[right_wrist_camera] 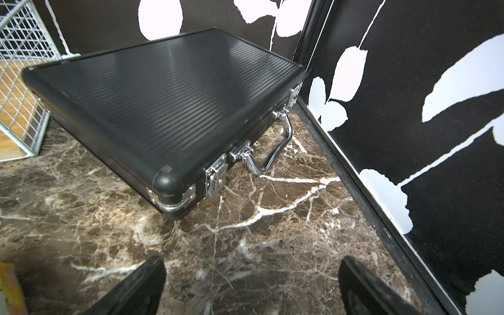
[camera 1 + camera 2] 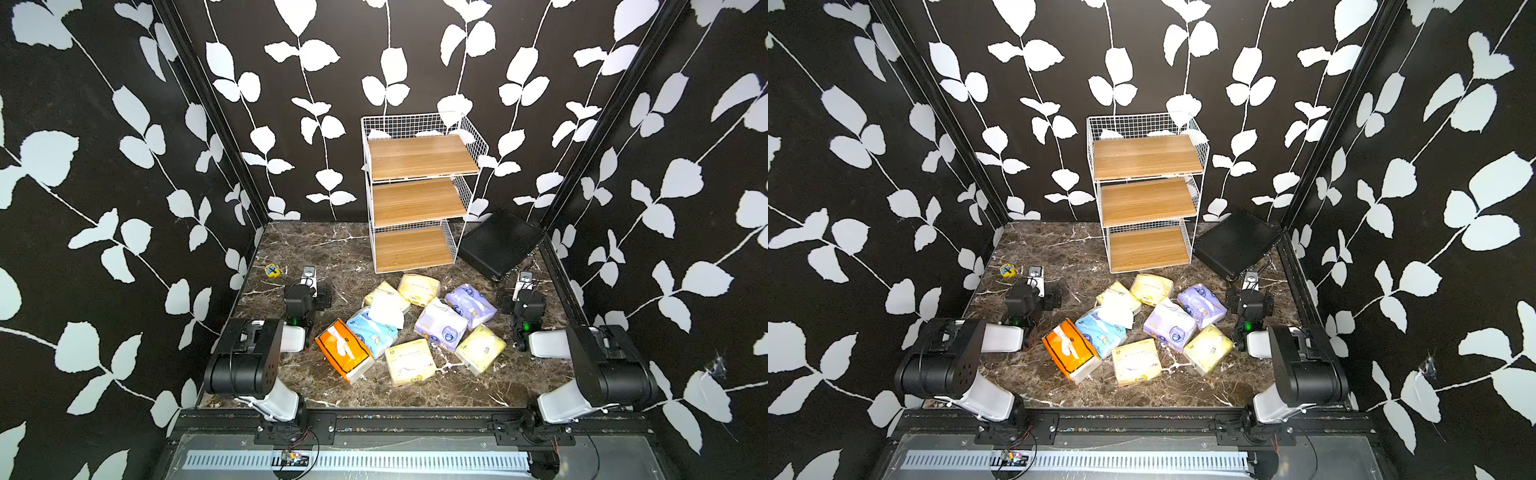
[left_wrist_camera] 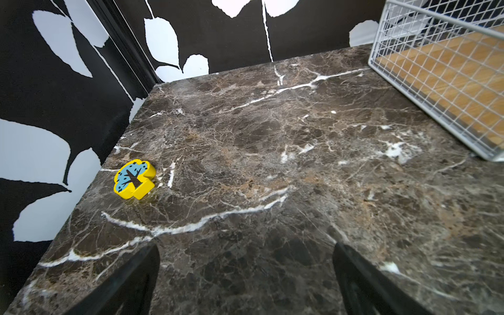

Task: Remove the tissue boxes from the shelf
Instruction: Reset both arms

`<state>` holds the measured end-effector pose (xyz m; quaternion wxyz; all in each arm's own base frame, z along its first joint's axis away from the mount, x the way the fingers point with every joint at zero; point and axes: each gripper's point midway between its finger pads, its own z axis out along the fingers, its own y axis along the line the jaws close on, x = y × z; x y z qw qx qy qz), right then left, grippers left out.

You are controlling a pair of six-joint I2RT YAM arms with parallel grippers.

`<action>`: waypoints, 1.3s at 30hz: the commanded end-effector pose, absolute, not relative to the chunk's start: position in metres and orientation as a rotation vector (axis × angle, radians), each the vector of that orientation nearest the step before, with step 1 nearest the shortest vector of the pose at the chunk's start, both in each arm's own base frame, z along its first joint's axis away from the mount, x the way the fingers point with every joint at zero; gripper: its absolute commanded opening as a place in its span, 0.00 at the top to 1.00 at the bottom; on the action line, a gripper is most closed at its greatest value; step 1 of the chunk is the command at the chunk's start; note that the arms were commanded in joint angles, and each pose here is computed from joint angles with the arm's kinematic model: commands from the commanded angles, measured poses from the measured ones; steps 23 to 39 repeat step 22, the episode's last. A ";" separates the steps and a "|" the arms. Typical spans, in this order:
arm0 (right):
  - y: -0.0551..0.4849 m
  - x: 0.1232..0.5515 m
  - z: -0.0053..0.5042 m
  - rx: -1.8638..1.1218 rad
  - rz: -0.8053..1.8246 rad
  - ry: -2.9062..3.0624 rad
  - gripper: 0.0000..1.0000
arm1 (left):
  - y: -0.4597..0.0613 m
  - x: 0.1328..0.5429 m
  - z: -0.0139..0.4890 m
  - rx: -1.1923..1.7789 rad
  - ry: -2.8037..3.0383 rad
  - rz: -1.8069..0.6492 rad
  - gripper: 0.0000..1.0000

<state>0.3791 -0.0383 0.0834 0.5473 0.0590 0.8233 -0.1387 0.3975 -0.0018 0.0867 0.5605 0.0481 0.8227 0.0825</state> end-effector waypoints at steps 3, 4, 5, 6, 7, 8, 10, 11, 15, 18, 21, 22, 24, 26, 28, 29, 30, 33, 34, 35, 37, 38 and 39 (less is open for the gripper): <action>-0.040 0.385 0.096 0.163 -0.332 1.912 0.01 | -0.003 0.401 0.096 0.104 1.916 0.174 0.01; -0.040 0.385 0.096 0.160 -0.332 1.914 0.01 | -0.003 0.401 0.096 0.104 1.917 0.178 0.01; -0.040 0.385 0.096 0.160 -0.333 1.913 0.00 | -0.003 0.401 0.096 0.105 1.917 0.174 0.01; -0.040 0.385 0.096 0.161 -0.334 1.913 0.01 | -0.003 0.401 0.096 0.104 1.917 0.174 0.01; -0.040 0.385 0.096 0.160 -0.333 1.913 0.01 | -0.003 0.401 0.096 0.104 1.917 0.175 0.01; -0.040 0.385 0.096 0.160 -0.332 1.914 0.01 | -0.003 0.401 0.096 0.104 1.916 0.173 0.01; -0.040 0.385 0.096 0.160 -0.333 1.914 0.01 | -0.003 0.401 0.096 0.105 1.917 0.174 0.01; -0.039 0.385 0.095 0.159 -0.332 1.915 0.01 | -0.003 0.401 0.096 0.104 1.917 0.173 0.01; -0.040 0.385 0.096 0.160 -0.333 1.913 0.01 | -0.003 0.401 0.095 0.106 1.920 0.174 0.01; -0.040 0.385 0.095 0.160 -0.332 1.915 0.00 | -0.003 0.402 0.095 0.105 1.920 0.175 0.01; -0.040 0.385 0.096 0.160 -0.333 1.914 0.01 | -0.003 0.401 0.095 0.105 1.920 0.174 0.01; -0.040 0.385 0.096 0.160 -0.332 1.914 0.01 | -0.003 0.401 0.096 0.104 1.917 0.174 0.01; -0.040 0.385 0.096 0.160 -0.332 1.914 0.01 | -0.003 0.401 0.096 0.104 1.917 0.174 0.01; -0.040 0.385 0.096 0.160 -0.332 1.914 0.01 | -0.003 0.401 0.096 0.104 1.917 0.174 0.01; -0.040 0.385 0.096 0.160 -0.332 1.914 0.01 | -0.003 0.401 0.096 0.104 1.917 0.174 0.01; -0.040 0.385 0.096 0.160 -0.332 1.914 0.01 | -0.003 0.401 0.096 0.104 1.917 0.174 0.01; -0.040 0.385 0.096 0.160 -0.332 1.914 0.01 | -0.003 0.401 0.096 0.104 1.917 0.174 0.01; -0.040 0.385 0.096 0.160 -0.332 1.914 0.01 | -0.003 0.401 0.096 0.104 1.917 0.174 0.01; -0.040 0.385 0.096 0.160 -0.332 1.914 0.01 | -0.003 0.401 0.096 0.104 1.917 0.174 0.01; -0.040 0.385 0.096 0.160 -0.332 1.914 0.01 | -0.003 0.401 0.096 0.104 1.917 0.174 0.01; -0.040 0.385 0.096 0.160 -0.332 1.914 0.01 | -0.003 0.401 0.096 0.104 1.917 0.174 0.01; -0.040 0.385 0.096 0.160 -0.332 1.914 0.01 | -0.003 0.401 0.096 0.104 1.917 0.174 0.01; -0.040 0.385 0.096 0.160 -0.332 1.914 0.01 | -0.003 0.401 0.096 0.104 1.917 0.174 0.01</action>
